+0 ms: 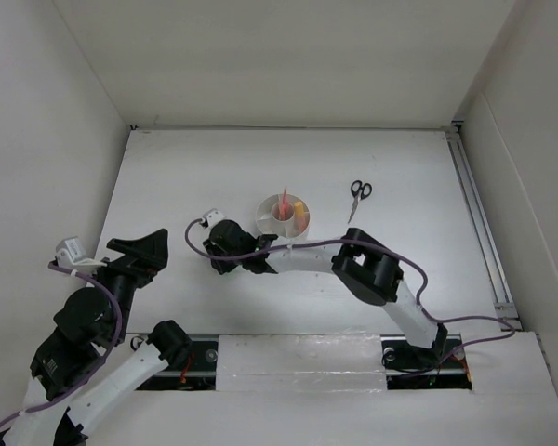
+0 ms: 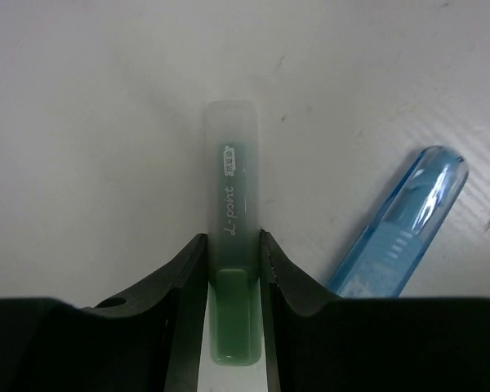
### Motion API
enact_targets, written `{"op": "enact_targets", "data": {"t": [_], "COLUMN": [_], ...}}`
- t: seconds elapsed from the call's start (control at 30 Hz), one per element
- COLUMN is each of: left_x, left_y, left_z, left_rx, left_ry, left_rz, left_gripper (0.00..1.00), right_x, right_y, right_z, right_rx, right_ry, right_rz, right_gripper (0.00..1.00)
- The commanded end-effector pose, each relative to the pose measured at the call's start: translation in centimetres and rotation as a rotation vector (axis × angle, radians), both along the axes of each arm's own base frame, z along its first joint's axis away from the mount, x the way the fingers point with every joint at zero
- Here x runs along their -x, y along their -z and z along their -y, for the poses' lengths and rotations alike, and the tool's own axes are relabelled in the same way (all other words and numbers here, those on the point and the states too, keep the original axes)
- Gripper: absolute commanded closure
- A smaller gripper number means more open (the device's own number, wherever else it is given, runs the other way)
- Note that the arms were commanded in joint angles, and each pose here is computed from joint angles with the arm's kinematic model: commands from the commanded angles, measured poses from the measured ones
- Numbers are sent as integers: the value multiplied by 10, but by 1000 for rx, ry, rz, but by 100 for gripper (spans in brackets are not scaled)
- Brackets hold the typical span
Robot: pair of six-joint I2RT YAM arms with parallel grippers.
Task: Sort the stationery into containers
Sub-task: Pick up the pen from the center of the board, then place the pen in the storage box.
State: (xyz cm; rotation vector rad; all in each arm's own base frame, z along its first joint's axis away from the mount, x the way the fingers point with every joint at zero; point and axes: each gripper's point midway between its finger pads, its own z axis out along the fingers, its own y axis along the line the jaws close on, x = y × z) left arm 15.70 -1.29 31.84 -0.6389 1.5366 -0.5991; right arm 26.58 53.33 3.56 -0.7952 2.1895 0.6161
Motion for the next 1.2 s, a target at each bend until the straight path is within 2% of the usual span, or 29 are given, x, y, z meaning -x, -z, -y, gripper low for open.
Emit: {"op": "enact_targets", "data": {"t": [0.0, 0.2, 0.27, 0.33, 0.4, 0.47, 0.53, 0.57, 0.63, 0.77, 0.97, 1.17], "left_x": [0, 2, 2, 2, 2, 2, 1, 1, -1, -2, -6, -11], "left_y": [-11, -11, -11, -11, -11, -11, -12, -12, -13, -12, -10, -9], "left_z": [-2, -4, -4, -4, -2, -2, 1, 2, 4, 7, 14, 33], "left_rx": [20, 27, 27, 27, 27, 18, 18, 8, 0, -6, -43, -89], "left_ry": [-8, -8, -8, -8, 1, 1, 10, 20, 20, 30, 53, 128], "left_rz": [37, 43, 43, 43, 43, 43, 43, 43, 44, 37, 30, 28], "left_gripper": [0, 0, 0, 0, 0, 0, 0, 0, 0, 0, 0, 0], "right_x": [21, 10, 8, 7, -7, -9, -14, -13, -16, -13, -11, 4], "right_y": [-69, -127, -162, -168, -202, -195, -228, -217, -232, -229, -237, -243], "right_z": [-24, -14, -9, 6, 25, 48, 75, 87, 108, 129, 150, 170], "right_rx": [-195, -383, -462, -475, -540, -544, -644, -633, -655, -650, -678, -753], "right_ry": [-180, -259, -264, -256, -230, -253, -308, -327, -379, -437, -433, -424], "right_rz": [49, 81, 138, 162, 237, 258, 333, 334, 400, 407, 471, 452], "right_gripper": [100, 100, 100, 100, 100, 100, 100, 100, 100, 100, 100, 100]}}
